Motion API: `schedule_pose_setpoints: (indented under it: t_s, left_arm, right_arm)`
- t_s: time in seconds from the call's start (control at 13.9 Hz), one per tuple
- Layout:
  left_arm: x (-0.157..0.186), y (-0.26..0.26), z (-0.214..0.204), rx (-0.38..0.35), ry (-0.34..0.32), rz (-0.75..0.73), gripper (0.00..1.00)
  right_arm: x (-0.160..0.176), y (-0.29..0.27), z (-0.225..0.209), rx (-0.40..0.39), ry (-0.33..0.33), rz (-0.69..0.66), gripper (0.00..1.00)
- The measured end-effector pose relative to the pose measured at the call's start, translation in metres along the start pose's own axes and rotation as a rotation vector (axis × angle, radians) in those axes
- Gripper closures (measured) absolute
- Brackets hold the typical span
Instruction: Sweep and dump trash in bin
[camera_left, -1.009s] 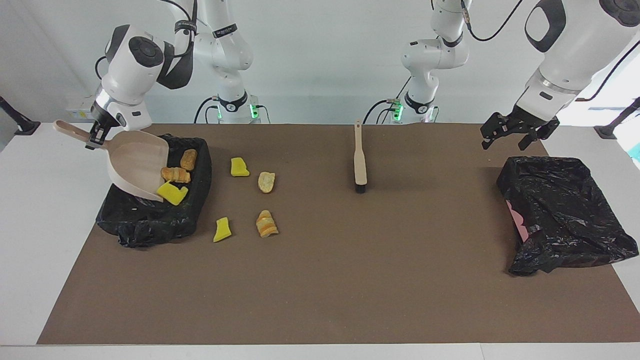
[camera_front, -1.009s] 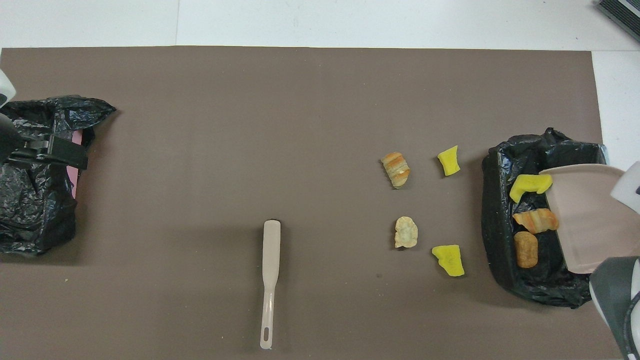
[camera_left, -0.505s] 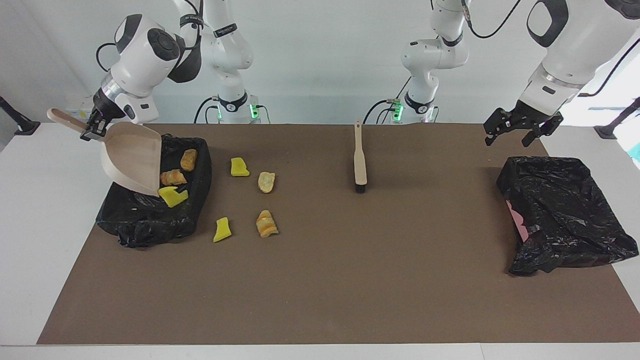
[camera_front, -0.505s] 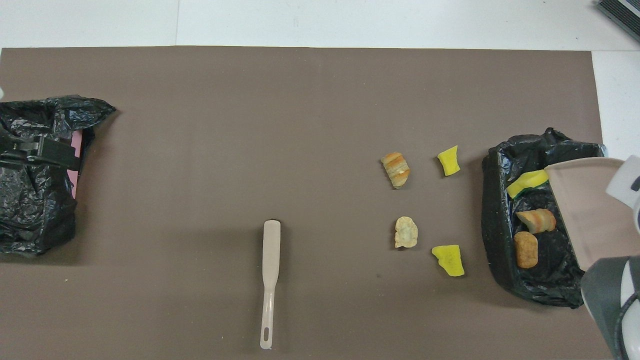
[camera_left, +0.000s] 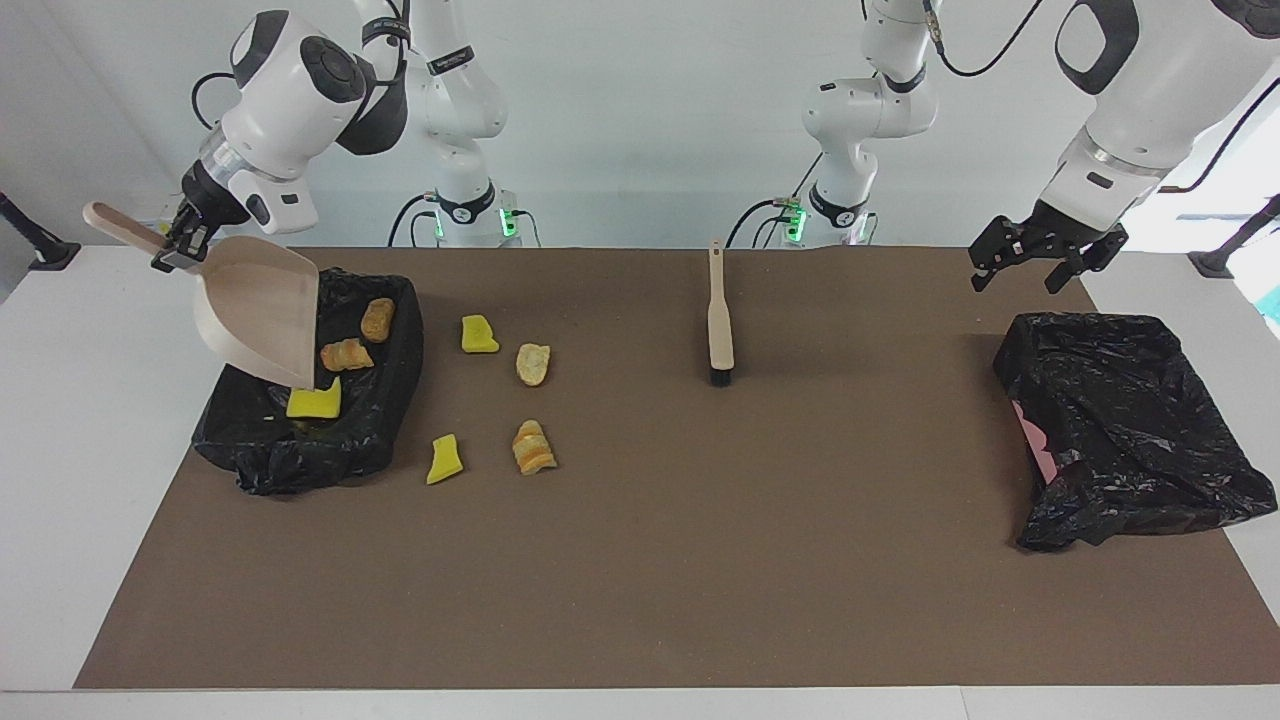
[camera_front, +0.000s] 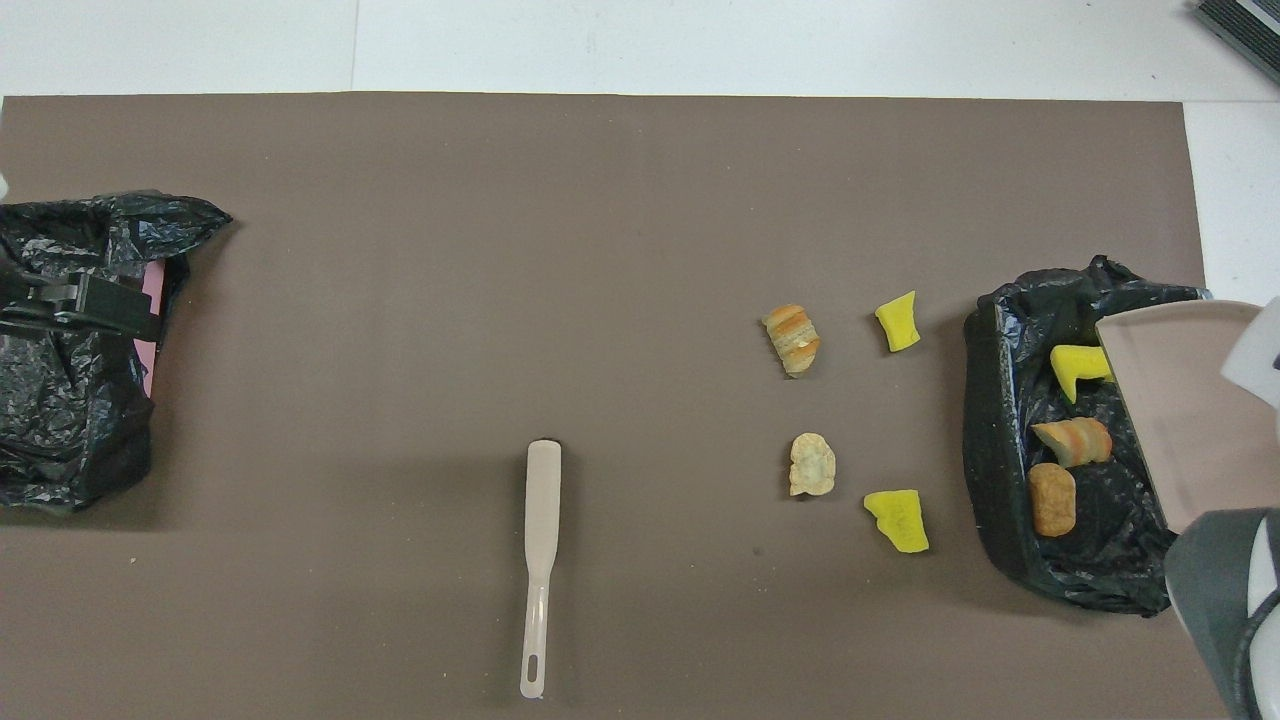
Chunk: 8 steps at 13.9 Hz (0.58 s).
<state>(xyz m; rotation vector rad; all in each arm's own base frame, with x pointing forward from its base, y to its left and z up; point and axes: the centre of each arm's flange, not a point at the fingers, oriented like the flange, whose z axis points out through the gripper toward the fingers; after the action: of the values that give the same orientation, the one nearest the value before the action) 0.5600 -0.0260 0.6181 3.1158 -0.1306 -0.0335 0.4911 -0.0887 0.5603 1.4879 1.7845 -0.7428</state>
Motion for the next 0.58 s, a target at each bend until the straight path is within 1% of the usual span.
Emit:
schedule_pose_setpoints:
  t_s: [0.36, 0.43, 0.58]
  left_arm:
    - [0.001, 0.017, 0.000, 0.002, 0.003, 0.040, 0.00]
    - [0.002, 0.016, -0.001, 0.003, 0.010, 0.046, 0.00]
    - [0.002, 0.008, -0.002, 0.004, 0.020, 0.039, 0.00]
  right_arm:
    - [-0.007, 0.006, -0.003, -0.010, -0.001, 0.009, 0.68]
    - [-0.008, 0.010, -0.003, -0.012, 0.010, 0.015, 0.68]
    - [-0.008, 0.022, -0.002, -0.015, 0.084, 0.051, 0.68]
